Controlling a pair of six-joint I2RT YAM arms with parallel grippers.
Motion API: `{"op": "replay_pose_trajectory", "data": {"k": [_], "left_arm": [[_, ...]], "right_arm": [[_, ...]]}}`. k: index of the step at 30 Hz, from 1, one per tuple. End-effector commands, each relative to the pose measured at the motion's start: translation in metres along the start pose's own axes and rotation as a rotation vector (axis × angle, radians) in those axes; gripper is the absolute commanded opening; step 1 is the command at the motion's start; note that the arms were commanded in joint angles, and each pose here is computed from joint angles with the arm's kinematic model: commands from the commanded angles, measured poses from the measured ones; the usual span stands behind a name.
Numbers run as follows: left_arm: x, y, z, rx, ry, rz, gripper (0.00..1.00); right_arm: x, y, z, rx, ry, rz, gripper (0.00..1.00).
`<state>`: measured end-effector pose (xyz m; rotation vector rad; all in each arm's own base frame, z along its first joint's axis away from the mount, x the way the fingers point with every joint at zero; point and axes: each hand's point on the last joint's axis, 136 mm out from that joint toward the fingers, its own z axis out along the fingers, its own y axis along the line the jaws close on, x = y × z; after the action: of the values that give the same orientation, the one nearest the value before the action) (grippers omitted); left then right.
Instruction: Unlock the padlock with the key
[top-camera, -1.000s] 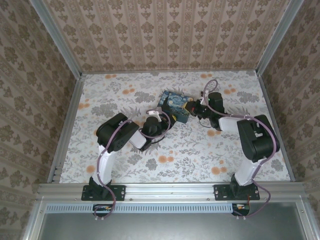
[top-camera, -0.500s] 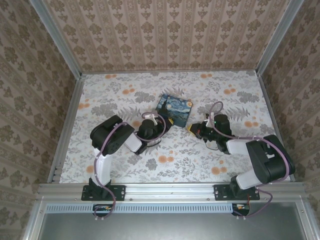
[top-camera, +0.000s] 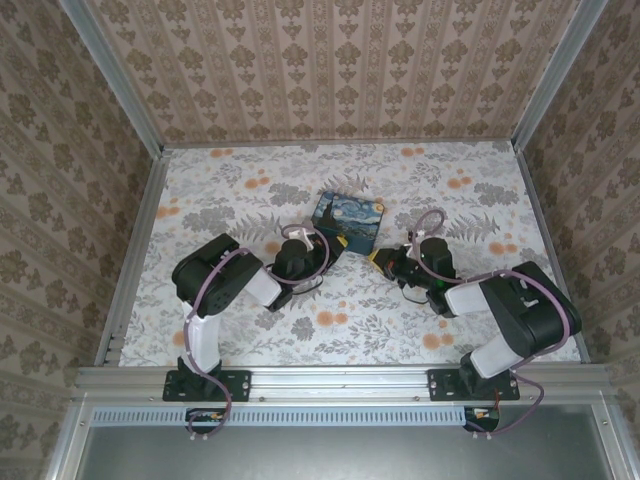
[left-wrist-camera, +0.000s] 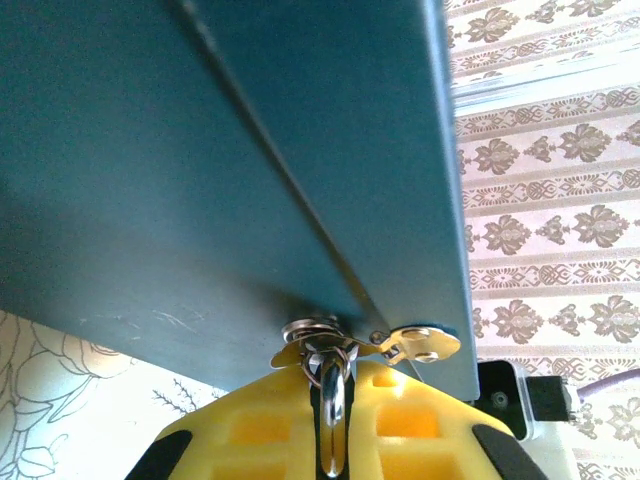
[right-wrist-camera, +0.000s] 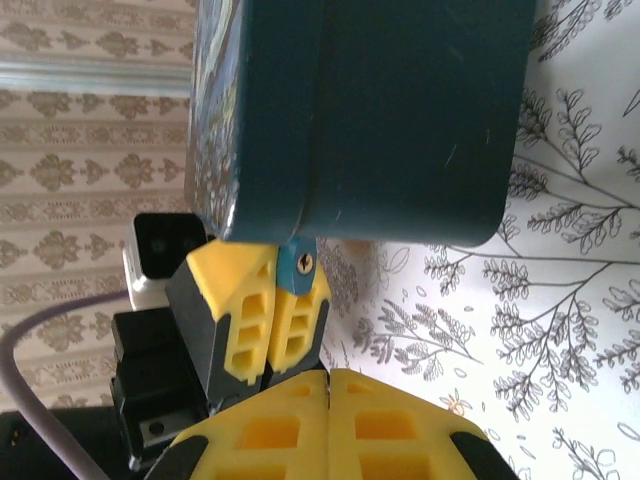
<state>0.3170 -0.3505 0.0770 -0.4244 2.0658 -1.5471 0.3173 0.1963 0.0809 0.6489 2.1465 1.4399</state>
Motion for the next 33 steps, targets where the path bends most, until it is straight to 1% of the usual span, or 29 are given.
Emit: {"op": "replay_pose_trajectory", "data": {"k": [1,10,20,33], "left_arm": [[-0.006,-0.041,0.002,0.122,-0.024,-0.018,0.0],[-0.005,-0.041,0.008,0.122,-0.027,-0.036,0.0],[-0.005,-0.037,0.013,0.117,-0.029,-0.045,0.0],[-0.004,-0.032,0.019,0.109,-0.021,-0.047,0.0]], "right_arm": [[-0.012,0.003,0.001,-0.029,-0.08,0.055,0.0],[-0.019,-0.003,0.008,-0.011,-0.122,0.109,0.0],[-0.018,-0.001,0.018,-0.012,-0.113,0.113,0.0],[-0.022,0.006,0.023,-0.021,-0.113,0.108,0.0]]}}
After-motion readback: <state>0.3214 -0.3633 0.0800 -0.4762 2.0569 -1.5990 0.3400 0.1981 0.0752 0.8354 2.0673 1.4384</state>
